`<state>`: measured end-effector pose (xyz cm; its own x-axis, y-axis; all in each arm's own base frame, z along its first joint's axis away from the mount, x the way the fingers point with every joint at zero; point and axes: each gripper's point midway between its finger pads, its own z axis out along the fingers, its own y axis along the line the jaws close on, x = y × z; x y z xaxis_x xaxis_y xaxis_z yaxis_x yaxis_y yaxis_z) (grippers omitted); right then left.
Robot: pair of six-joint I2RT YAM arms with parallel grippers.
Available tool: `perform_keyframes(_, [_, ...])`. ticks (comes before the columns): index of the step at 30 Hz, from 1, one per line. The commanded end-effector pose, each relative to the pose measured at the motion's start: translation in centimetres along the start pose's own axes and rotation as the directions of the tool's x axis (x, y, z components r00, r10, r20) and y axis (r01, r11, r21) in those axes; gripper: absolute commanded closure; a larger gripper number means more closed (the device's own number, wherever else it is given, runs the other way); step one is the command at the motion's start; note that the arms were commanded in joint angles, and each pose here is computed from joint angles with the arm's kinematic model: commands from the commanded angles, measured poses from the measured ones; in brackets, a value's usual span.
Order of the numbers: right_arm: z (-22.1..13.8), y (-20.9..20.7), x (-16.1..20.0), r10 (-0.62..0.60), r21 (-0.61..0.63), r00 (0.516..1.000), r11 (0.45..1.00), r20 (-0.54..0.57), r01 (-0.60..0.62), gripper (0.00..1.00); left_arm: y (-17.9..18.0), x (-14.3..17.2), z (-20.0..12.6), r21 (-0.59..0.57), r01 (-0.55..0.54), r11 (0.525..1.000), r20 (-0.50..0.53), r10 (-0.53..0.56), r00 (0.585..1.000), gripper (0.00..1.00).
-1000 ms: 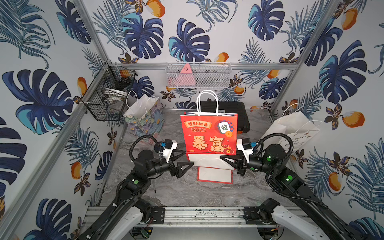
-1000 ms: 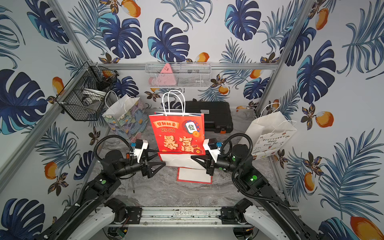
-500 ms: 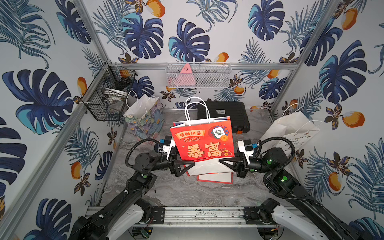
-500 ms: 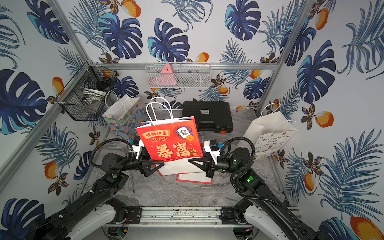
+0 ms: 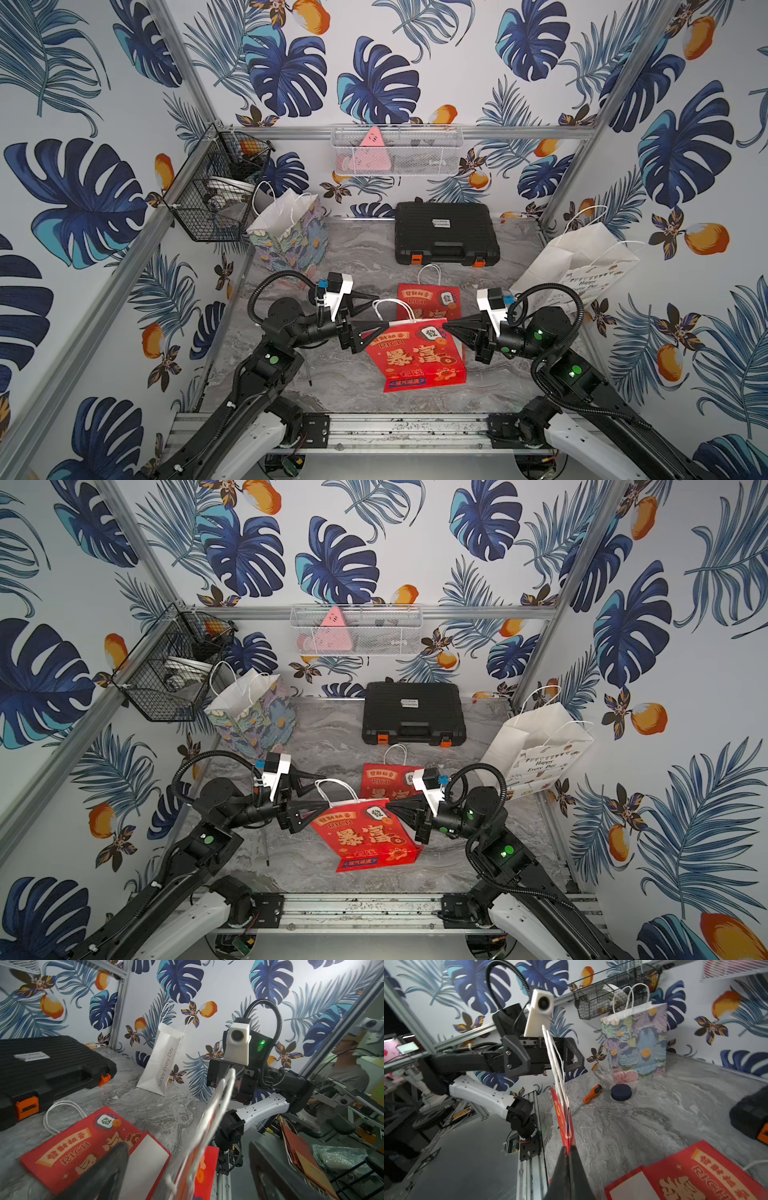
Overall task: Put away the paper bag
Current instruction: Press the paper bag.
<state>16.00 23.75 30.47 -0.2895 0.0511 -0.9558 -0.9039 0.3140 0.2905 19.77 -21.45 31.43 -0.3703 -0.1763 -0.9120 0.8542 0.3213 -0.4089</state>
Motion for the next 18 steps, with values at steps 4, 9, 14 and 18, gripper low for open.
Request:
perform_keyframes(4, [0.4, -1.2, 0.0, 0.05, 0.027, 0.996, 0.998, 0.079, -0.052, 1.0, 2.0, 0.7, -0.2, -0.109, 0.032, 0.994, -0.013, -0.033, 0.999, 1.0])
perform_keyframes(9, [0.6, -2.2, -0.4, 0.021, 0.086, 0.997, 0.996, 0.072, -0.028, 1.0, 2.6, 0.8, 0.0, -0.136, -0.012, 0.991, -0.035, 0.007, 0.999, 0.85])
perform_keyframes(14, [0.5, -1.3, -1.9, -0.023, 0.062, 0.997, 0.998, 0.079, 0.018, 1.0, 5.3, 1.7, -0.6, -0.282, -0.061, 0.957, -0.122, 0.027, 0.992, 0.18])
perform_keyframes(18, [-0.4, -0.7, -3.9, -0.075, 0.088, 0.991, 0.994, 0.11, 0.066, 1.0, 5.1, 1.7, -1.2, -0.277, -0.065, 0.959, -0.134, 0.028, 0.991, 0.01])
